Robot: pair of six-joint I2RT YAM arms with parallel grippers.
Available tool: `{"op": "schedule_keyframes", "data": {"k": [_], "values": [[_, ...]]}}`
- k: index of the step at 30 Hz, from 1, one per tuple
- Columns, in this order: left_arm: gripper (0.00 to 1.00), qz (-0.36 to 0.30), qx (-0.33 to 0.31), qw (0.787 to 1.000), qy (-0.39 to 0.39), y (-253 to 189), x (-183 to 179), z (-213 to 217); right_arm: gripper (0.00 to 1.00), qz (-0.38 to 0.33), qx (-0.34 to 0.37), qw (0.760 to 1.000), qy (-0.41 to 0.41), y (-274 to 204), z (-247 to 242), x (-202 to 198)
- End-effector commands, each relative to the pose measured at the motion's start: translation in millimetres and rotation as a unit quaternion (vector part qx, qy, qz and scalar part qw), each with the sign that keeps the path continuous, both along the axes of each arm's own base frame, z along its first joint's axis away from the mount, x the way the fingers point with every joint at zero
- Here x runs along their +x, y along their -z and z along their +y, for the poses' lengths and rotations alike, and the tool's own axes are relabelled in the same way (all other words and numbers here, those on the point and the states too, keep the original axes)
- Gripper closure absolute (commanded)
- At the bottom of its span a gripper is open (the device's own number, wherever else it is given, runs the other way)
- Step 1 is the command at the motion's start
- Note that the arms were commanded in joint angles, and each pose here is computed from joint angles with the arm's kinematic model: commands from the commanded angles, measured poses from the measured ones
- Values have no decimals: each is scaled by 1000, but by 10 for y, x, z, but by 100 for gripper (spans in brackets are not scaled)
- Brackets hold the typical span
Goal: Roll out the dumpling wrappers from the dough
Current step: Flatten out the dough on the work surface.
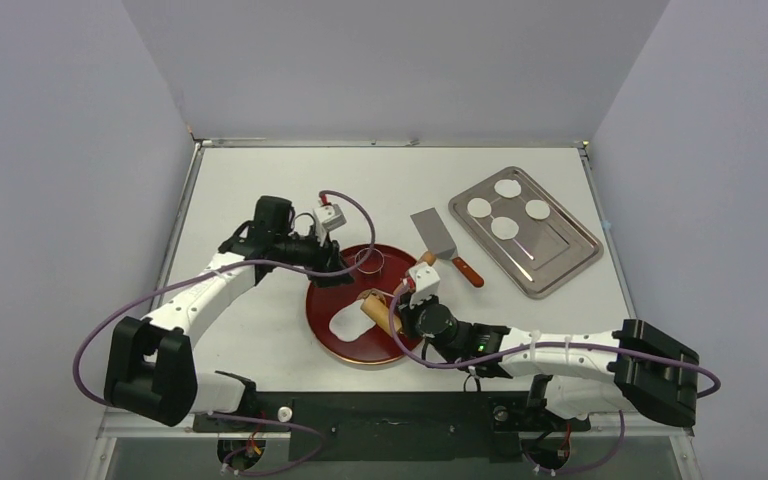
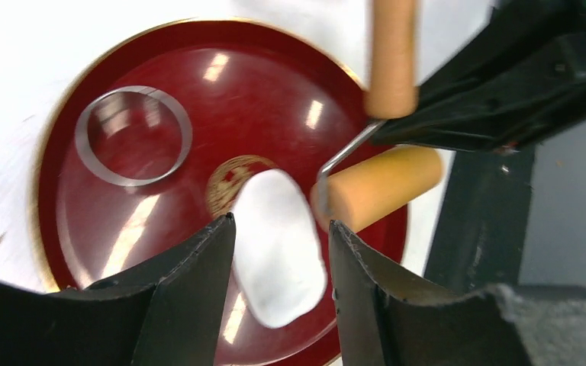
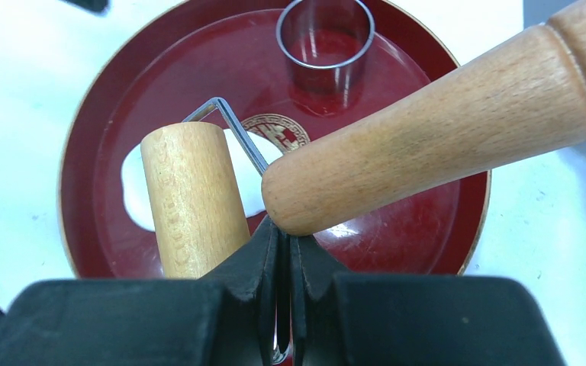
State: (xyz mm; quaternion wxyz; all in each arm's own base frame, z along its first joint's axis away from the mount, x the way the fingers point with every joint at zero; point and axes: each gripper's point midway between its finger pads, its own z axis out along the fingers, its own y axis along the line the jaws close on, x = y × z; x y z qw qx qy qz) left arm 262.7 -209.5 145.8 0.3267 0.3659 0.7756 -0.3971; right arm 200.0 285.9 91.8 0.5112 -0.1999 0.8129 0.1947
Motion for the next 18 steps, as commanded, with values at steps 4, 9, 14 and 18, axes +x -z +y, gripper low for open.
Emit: {"op": "schedule_keyframes", "data": {"k": [4,9,14,18], "values": [[51,-22,-18,990,134,-219,-430,-493,100,-51,38,994,-85,-531,333,-120],[49,-21,-13,988,150,-214,-450,-597,100,-55,35,993,-102,-572,374,-166],[48,4,-5,984,178,-41,-546,-630,100,-63,38,992,-102,-631,366,-165],[45,25,-12,979,203,41,-657,-662,100,-69,42,992,-100,-667,355,-158]]}}
